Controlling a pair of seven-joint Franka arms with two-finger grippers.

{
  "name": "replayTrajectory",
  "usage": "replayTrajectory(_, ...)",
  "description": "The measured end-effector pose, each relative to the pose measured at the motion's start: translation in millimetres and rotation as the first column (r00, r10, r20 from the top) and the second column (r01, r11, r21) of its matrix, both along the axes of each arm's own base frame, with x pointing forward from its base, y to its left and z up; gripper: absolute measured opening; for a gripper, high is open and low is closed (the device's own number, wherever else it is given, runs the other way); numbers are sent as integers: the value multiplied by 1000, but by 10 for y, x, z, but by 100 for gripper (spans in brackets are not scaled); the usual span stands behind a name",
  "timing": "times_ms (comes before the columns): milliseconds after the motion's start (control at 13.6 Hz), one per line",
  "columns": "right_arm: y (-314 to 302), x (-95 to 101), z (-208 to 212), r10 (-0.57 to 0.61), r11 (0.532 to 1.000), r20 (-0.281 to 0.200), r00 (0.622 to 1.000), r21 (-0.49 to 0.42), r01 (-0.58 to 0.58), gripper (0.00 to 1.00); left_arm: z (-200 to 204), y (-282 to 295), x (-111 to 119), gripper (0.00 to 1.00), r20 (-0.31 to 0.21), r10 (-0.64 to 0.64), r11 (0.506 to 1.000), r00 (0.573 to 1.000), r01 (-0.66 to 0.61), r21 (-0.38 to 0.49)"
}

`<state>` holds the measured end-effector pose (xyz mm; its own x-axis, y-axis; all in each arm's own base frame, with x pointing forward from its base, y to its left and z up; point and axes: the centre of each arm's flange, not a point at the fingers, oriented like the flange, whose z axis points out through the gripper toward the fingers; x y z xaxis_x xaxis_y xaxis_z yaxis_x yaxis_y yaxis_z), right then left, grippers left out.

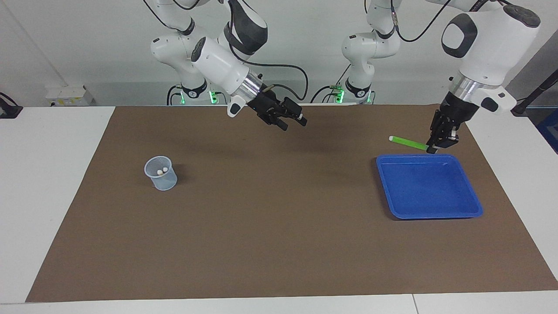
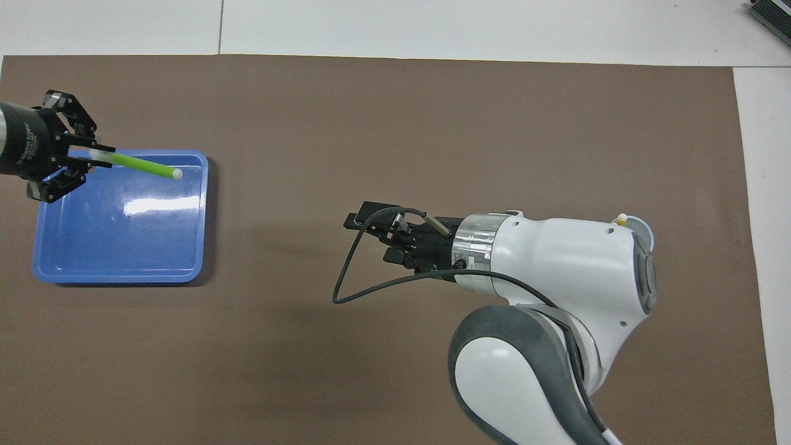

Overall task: Transfer and insert pens with both arms
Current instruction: 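Lift the green pen out of the tray with the left gripper, then hold the green pen out while the right gripper reaches to grasp it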

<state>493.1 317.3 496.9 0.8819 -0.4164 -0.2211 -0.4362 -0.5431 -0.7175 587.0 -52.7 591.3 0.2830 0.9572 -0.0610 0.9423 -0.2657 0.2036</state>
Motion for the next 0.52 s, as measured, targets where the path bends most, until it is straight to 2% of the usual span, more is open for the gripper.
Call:
replayTrajectory(221, -33, 36, 32, -81, 993, -29, 996, 83, 83, 100, 8, -435, -66, 17, -24, 114, 993, 993, -115, -31)
replayTrajectory(516, -68, 71, 67, -129, 986, -13, 992, 101, 130, 100, 3, -828, -214, 17, -30, 184, 983, 983, -184, -2)
